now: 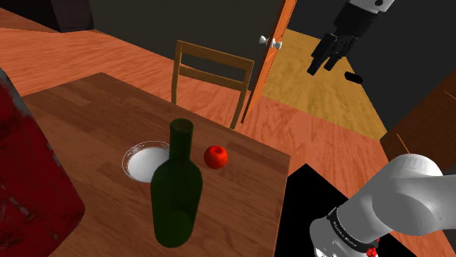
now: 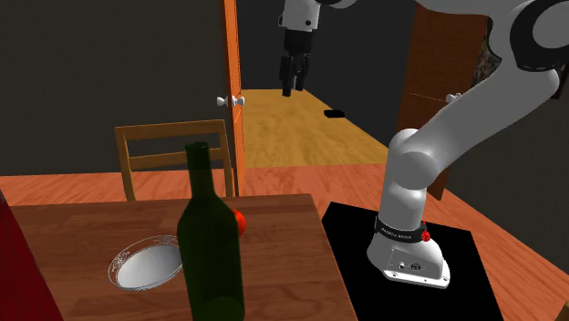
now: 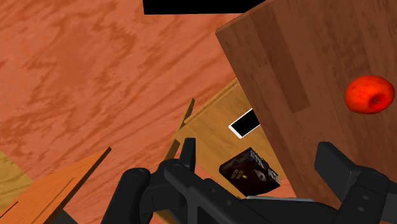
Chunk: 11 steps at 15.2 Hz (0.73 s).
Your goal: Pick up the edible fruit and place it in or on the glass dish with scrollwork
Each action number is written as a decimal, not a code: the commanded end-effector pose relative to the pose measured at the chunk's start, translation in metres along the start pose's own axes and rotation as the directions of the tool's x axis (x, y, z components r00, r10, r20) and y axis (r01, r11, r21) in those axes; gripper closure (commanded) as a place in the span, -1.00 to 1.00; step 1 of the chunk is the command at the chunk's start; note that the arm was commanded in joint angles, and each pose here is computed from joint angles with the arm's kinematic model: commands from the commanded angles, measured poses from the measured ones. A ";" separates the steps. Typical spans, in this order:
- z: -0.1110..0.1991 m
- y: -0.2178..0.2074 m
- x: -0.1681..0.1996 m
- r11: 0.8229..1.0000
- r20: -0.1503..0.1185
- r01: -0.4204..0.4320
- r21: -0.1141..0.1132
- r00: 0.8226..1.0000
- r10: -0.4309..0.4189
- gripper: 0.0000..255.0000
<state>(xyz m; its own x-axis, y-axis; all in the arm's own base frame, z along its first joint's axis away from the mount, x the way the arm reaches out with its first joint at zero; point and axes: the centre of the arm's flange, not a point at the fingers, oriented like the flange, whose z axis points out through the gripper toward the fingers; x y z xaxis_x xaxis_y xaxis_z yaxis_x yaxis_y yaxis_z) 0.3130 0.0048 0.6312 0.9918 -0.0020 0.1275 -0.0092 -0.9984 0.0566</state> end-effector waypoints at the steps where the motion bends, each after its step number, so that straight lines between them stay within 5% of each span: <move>1: 0.000 0.000 0.000 1.000 0.000 0.000 0.000 1.000 0.000 -1.00; 11: 0.095 -0.080 0.031 0.995 0.080 0.072 0.075 0.994 -0.078 -1.00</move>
<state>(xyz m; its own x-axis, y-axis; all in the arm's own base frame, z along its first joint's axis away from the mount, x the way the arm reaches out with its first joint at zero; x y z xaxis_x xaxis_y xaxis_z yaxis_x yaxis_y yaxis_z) 0.3531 0.0696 0.5465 0.9966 0.0640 0.0511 0.0642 -0.9979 -0.0009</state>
